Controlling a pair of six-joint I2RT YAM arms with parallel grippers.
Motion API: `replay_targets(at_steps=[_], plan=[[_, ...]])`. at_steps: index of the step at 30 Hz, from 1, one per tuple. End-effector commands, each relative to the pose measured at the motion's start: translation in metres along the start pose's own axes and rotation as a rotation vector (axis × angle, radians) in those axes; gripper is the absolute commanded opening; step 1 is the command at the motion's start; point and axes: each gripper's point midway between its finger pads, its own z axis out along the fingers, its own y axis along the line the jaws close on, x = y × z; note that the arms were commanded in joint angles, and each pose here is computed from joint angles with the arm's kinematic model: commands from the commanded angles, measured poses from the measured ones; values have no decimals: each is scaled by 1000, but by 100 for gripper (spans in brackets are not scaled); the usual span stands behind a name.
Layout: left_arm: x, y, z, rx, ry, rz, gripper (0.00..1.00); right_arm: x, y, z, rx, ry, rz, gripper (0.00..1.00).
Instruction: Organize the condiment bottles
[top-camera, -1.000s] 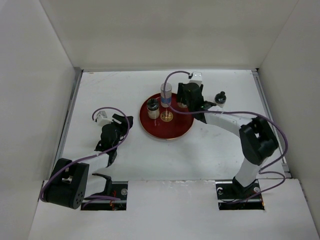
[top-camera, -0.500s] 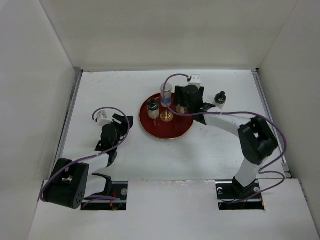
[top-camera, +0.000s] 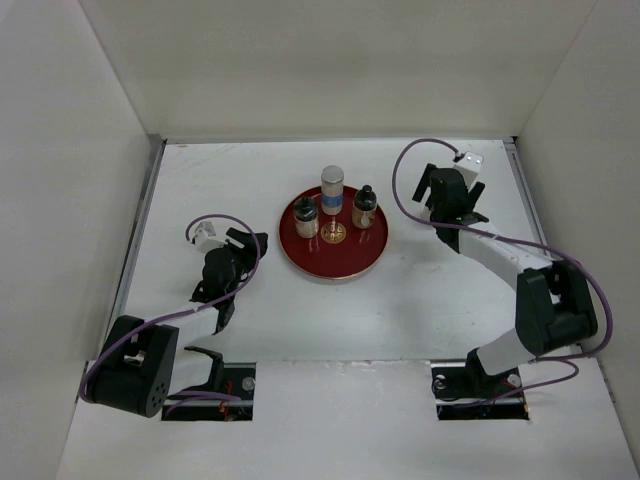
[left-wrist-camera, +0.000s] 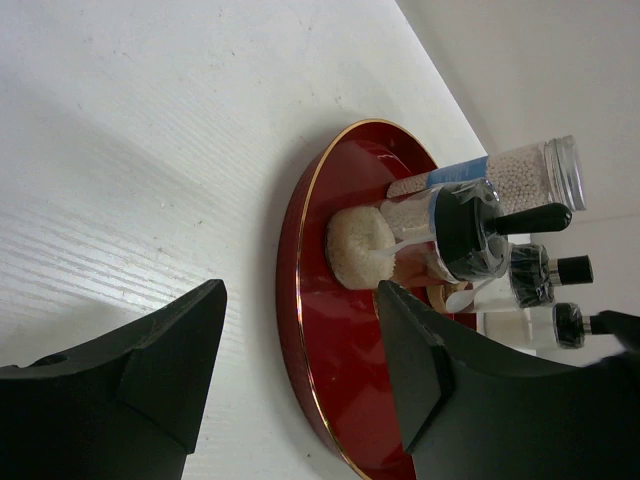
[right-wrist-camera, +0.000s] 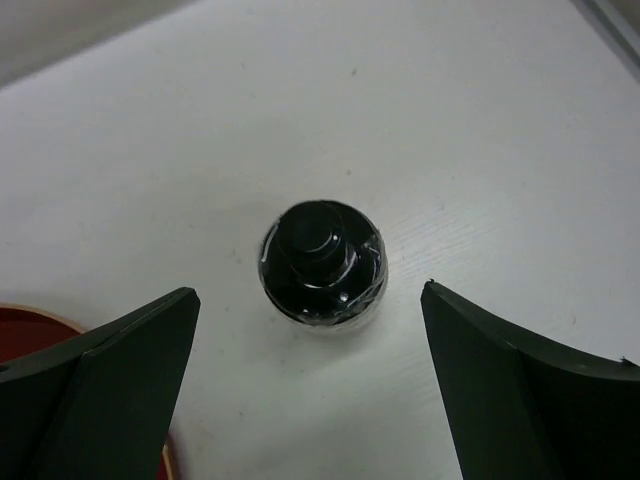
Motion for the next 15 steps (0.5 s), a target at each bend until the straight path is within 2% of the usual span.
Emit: replay_targets(at_steps=[1, 5, 11, 12, 15], plan=[[-11, -16, 1, 52, -41, -3, 60, -1, -5, 18, 42, 16, -13, 100], [-11, -15, 2, 52, -37, -3, 60, 11, -4, 44, 22, 73, -3, 100], [-11, -14, 2, 48, -38, -4, 61, 8, 3, 54, -8, 33, 9, 87], [-13, -15, 2, 50, -43, -4, 61, 4, 3, 54, -11, 17, 6, 84], [-10, -16, 3, 50, -36, 6, 61, -9, 0, 45, -12, -28, 15, 67]])
